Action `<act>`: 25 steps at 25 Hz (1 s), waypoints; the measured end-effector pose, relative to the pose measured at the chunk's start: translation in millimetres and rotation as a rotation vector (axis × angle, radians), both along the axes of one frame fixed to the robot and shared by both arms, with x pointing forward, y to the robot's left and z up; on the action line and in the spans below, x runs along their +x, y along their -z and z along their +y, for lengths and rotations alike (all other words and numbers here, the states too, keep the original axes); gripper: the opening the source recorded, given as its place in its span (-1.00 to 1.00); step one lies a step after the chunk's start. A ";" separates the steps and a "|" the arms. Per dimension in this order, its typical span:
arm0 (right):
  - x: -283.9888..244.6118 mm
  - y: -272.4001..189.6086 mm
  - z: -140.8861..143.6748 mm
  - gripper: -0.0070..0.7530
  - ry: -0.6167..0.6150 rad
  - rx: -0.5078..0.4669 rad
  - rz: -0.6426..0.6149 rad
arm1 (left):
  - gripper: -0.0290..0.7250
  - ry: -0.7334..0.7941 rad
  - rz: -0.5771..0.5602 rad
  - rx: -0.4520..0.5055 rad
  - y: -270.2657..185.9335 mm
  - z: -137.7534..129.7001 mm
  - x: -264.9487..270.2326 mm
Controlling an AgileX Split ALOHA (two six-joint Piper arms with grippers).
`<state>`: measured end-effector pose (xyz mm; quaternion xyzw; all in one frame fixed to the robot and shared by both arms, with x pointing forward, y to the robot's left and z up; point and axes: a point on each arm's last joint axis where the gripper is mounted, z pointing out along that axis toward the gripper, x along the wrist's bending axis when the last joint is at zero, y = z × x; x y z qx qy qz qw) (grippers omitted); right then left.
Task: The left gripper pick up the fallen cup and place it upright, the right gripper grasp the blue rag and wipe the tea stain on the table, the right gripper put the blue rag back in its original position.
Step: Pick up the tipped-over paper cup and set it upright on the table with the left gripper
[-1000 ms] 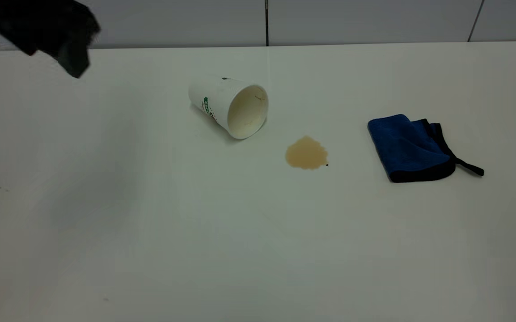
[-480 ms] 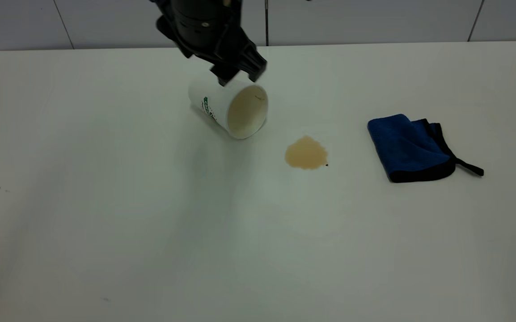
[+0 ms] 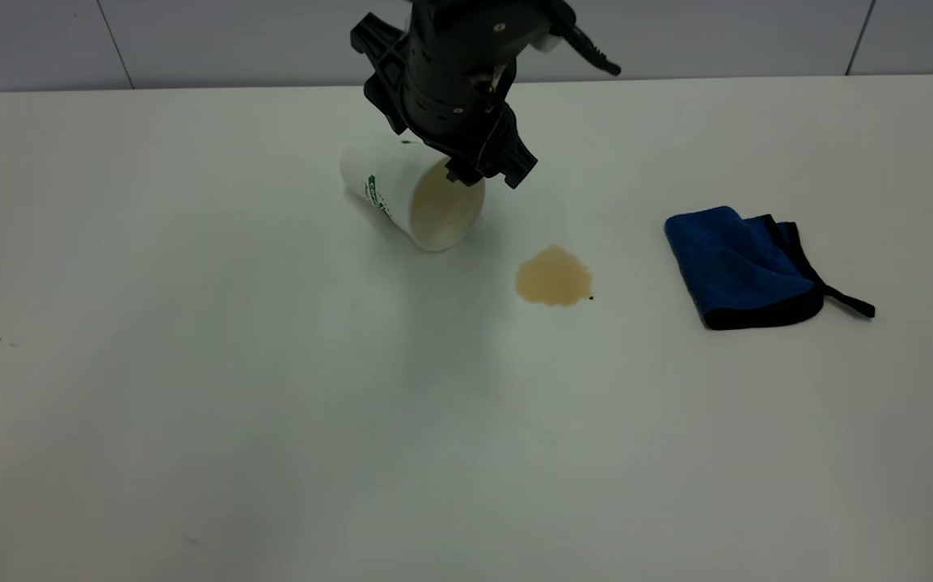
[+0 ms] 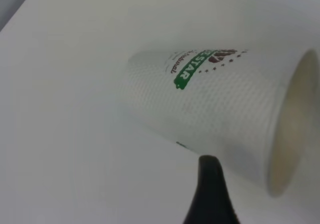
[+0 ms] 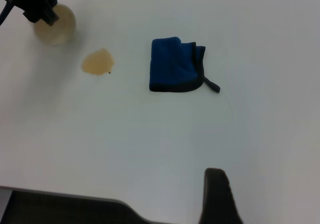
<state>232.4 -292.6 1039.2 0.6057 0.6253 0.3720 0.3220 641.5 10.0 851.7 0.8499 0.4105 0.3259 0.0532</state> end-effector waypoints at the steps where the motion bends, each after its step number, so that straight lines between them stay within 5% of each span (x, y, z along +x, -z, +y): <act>1: 0.0 0.0 0.0 0.43 0.000 0.000 0.000 | 0.64 0.000 -0.007 0.016 2.7 0.9 0.6; 25: 0.0 0.0 0.0 0.43 0.000 0.000 0.000 | 0.62 0.078 -0.222 0.171 57.3 5.8 14.7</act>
